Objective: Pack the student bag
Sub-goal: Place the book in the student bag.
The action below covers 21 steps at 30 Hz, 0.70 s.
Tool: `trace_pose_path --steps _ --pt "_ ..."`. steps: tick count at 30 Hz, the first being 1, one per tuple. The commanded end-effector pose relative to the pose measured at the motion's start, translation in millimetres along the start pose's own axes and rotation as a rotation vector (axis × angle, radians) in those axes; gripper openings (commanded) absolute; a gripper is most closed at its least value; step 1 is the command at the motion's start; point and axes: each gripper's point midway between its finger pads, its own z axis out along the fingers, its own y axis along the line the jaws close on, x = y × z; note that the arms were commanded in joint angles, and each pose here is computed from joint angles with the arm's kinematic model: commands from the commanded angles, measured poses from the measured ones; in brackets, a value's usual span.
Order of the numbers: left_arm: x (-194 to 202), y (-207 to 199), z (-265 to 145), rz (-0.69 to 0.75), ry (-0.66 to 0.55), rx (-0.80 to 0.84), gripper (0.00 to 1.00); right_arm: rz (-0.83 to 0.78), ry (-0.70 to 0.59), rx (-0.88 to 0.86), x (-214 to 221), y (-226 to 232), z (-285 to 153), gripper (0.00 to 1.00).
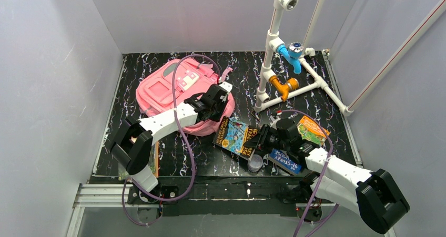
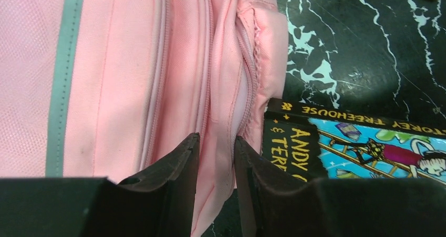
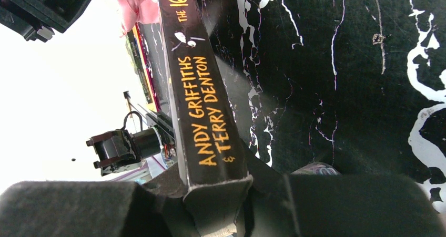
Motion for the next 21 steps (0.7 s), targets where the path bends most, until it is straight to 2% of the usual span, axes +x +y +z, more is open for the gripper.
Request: trace_pose_path --steps 1,4,10,13,18,21 --pt "-16.4 14.8 0.7 0.03 -0.026 -0.081 0.28 -0.016 -0.054 -0.061 -17.5 25.1 -0.3 0.01" --pt "-18.7 18.4 0.4 0.045 -0.022 -0.101 0.16 -0.019 -0.056 -0.06 -18.0 25.7 -1.0 0.01" --pt "-30.6 27.0 -14.6 0.055 -0.067 -0.128 0.0 -0.016 -0.053 -0.058 -18.0 25.9 -0.5 0.01" --pt "-43.1 37.6 -42.6 0.054 -0.129 -0.172 0.0 -0.01 -0.042 -0.076 -17.9 33.6 -2.2 0.01" --pt "-70.7 59.7 -110.9 0.036 -0.354 -0.216 0.0 0.003 -0.032 -0.143 -16.2 61.5 -12.4 0.01" --pt "-76.6 66.9 -134.5 0.06 -0.426 -0.219 0.0 -0.028 -0.005 -0.175 -2.1 87.4 -14.2 0.01"
